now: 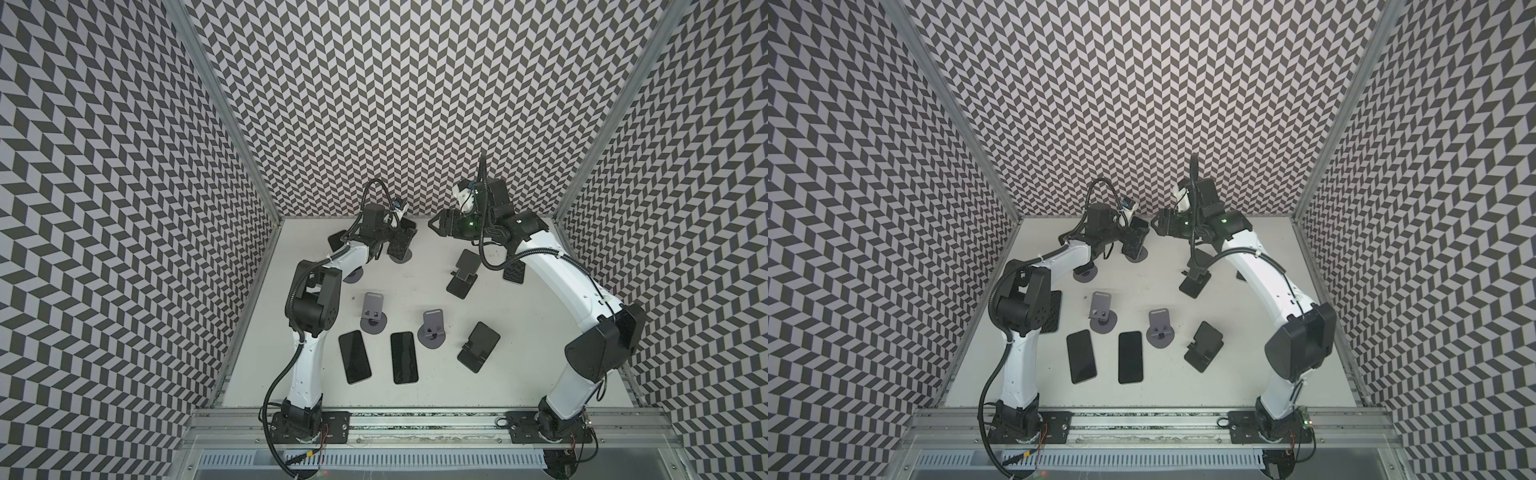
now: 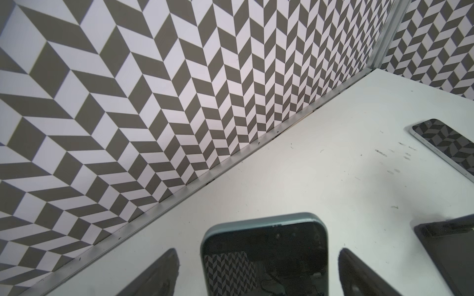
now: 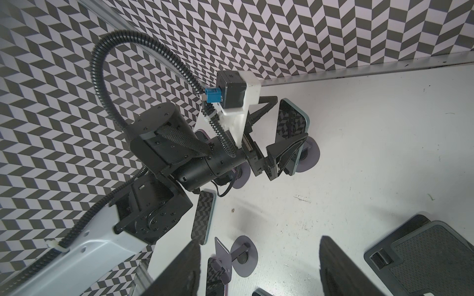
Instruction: Remove the phone from the phone stand
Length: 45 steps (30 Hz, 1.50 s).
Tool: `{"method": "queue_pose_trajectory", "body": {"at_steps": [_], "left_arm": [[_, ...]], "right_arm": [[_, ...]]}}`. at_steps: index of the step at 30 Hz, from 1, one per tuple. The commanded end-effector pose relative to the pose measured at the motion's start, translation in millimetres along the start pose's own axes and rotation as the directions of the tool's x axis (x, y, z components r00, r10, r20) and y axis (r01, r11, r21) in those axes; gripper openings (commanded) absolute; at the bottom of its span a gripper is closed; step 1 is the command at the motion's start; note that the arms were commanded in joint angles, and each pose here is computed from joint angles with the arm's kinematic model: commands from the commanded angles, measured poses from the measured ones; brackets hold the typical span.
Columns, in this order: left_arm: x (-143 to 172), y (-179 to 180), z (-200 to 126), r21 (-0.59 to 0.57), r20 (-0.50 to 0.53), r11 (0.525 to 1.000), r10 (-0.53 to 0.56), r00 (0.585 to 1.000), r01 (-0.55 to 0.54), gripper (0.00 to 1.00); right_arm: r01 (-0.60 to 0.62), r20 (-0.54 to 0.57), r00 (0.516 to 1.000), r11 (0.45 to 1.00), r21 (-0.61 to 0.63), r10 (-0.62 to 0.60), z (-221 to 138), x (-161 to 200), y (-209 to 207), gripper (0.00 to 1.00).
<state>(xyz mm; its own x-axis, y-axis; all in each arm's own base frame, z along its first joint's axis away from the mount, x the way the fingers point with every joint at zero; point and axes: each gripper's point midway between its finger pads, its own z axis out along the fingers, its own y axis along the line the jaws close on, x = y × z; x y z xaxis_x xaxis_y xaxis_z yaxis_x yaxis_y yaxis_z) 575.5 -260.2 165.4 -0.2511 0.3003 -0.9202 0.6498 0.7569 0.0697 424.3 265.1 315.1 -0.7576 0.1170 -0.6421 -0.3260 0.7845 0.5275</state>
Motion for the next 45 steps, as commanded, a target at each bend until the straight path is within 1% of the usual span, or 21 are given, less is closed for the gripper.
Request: {"method": "queue_pose_trajectory", "body": {"at_steps": [1,10,21,26,31,34,38,45], "left_arm": [[-2,0,8,-0.019,0.000,1.000,0.017,1.000,-0.017,0.97],[-4,1,10,-0.022,0.008,1.000,0.006,1.000,-0.006,0.97],[2,2,11,-0.029,0.003,0.999,-0.018,1.000,0.018,0.96],[4,2,12,-0.031,0.001,0.999,-0.017,1.000,0.017,0.96],[9,4,13,-0.065,-0.019,0.998,-0.008,1.000,0.007,0.96],[10,1,14,-0.075,-0.027,0.997,-0.001,1.000,-0.001,0.97],[14,-1,13,-0.079,-0.029,0.997,-0.020,0.999,0.017,0.97],[13,4,11,-0.091,-0.021,0.995,-0.035,0.999,0.033,0.97]], "right_arm": [[0.024,0.044,0.999,1.000,-0.006,-0.024,-1,-14,6,0.71],[0.027,0.051,0.998,1.000,0.001,-0.027,-1,-18,6,0.71],[0.018,0.051,0.999,1.000,0.007,-0.018,1,-17,4,0.71],[0.015,0.050,0.999,1.000,0.008,-0.016,0,-14,3,0.71],[0.022,0.047,0.999,1.000,0.007,-0.022,-4,-9,1,0.71],[0.029,0.032,0.999,0.999,0.016,-0.030,-5,-1,-2,0.71],[0.027,0.010,1.000,1.000,0.012,-0.028,-2,6,-4,0.70],[0.026,0.024,0.999,1.000,-0.002,-0.026,-1,-3,1,0.71]]}}
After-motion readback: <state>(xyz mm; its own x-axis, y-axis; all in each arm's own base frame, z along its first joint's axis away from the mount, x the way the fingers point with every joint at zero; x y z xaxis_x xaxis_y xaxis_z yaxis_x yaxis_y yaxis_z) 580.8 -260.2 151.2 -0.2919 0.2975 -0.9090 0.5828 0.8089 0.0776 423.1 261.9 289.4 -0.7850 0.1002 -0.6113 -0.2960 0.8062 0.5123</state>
